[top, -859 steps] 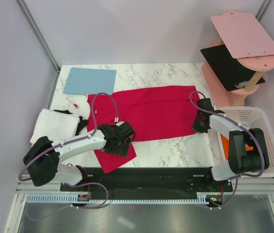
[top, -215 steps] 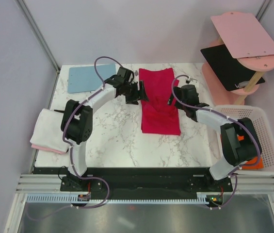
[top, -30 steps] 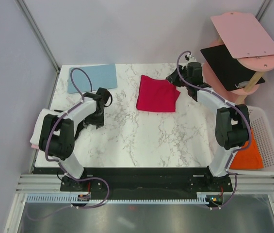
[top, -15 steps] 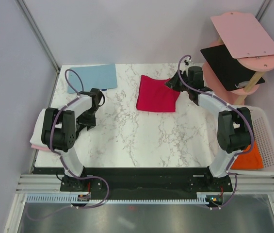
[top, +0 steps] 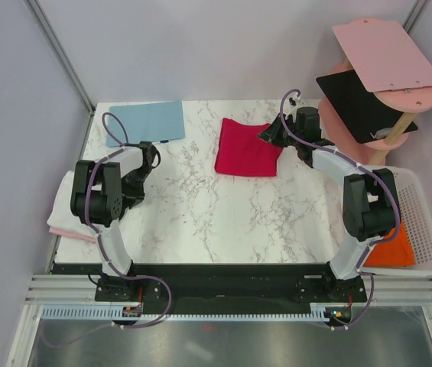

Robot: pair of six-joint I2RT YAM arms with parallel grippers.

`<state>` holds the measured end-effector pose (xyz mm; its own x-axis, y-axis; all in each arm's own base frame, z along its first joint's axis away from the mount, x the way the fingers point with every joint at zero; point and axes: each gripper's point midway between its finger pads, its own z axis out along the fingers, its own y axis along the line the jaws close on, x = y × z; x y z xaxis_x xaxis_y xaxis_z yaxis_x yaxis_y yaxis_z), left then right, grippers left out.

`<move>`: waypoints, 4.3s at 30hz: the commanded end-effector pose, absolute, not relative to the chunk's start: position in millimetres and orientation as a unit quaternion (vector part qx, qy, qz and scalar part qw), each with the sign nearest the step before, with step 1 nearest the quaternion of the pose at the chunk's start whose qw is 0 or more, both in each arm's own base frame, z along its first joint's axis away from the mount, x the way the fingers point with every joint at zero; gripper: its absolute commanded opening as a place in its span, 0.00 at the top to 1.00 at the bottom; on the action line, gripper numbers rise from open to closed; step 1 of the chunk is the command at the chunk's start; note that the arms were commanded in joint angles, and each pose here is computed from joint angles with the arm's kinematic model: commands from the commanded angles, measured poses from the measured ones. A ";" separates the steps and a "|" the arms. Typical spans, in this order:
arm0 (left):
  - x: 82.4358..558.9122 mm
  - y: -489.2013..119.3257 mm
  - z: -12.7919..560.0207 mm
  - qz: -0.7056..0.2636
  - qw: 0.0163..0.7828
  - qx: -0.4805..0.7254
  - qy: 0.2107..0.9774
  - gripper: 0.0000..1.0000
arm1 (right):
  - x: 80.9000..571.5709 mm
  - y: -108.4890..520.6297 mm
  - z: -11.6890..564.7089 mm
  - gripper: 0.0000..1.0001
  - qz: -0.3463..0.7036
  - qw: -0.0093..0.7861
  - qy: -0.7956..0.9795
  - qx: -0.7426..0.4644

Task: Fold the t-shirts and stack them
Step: Put the neatly folded tshirt into the corner of the board with the left arm

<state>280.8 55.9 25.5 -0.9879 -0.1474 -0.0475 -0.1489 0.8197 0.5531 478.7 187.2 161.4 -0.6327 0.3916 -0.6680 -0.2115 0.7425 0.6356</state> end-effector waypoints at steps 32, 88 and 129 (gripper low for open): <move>380.2 -126.3 61.5 0.133 0.111 0.025 0.985 0.94 | 457.3 184.5 149.1 0.77 0.360 0.406 0.839 0.036; 456.8 -333.2 -3.5 -0.297 0.146 0.050 0.942 0.13 | 441.2 147.3 140.2 0.74 0.335 0.397 0.853 0.056; 421.0 -156.5 295.2 -0.239 0.308 0.039 0.920 0.98 | 415.1 140.3 133.9 0.02 0.346 0.392 0.850 0.063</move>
<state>437.4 -186.4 253.3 -0.8496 -0.1007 -0.5178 0.1626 0.8838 -0.4387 413.1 136.9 130.0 -0.6977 0.3818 -0.6062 -0.1273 0.7666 0.6294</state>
